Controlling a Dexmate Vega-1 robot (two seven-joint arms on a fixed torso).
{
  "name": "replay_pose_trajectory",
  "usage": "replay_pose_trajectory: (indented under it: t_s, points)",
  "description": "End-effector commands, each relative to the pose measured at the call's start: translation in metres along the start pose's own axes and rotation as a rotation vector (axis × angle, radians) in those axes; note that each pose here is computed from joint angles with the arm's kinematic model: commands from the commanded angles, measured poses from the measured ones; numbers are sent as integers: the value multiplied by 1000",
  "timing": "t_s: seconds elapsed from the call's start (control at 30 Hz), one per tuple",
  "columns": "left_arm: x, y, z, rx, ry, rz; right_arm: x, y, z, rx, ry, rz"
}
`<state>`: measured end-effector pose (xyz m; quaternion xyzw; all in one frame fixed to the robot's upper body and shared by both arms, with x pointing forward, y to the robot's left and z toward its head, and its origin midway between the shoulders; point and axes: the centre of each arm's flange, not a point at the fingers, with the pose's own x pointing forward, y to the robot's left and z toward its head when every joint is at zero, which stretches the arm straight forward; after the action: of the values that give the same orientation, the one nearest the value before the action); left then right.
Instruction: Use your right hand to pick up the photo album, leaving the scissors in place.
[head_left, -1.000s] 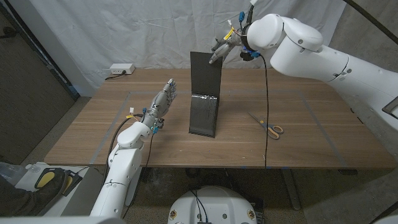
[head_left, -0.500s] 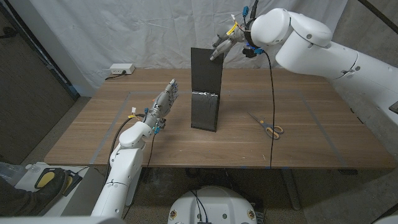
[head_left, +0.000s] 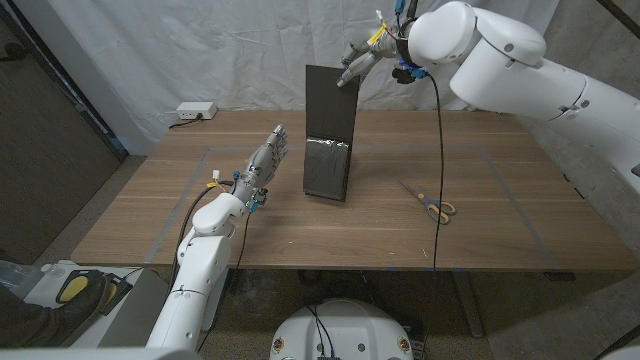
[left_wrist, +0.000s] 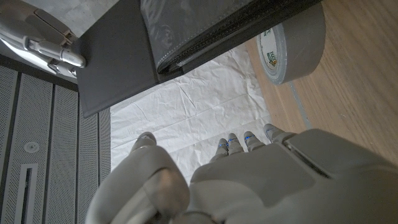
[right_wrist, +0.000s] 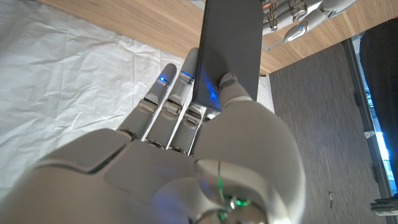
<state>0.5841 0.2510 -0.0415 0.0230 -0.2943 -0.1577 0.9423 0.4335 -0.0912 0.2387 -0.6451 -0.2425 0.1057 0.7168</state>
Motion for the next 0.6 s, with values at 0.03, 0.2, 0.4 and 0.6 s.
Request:
replay_pose_trajectory:
  t_s: [0.03, 0.2, 0.4, 0.6]
  points:
    - [3, 0, 2, 9, 4, -1, -11, -13, -5, 49, -51, -66]
    - [4, 0, 3, 9, 4, -3, -15, -16, -9, 76, -76, -106]
    - [5, -2, 4, 13, 3, -9, -20, -19, -10, 87, -85, -131]
    - [7, -2, 3, 2, -3, -7, -23, -25, -12, 94, -88, -152]
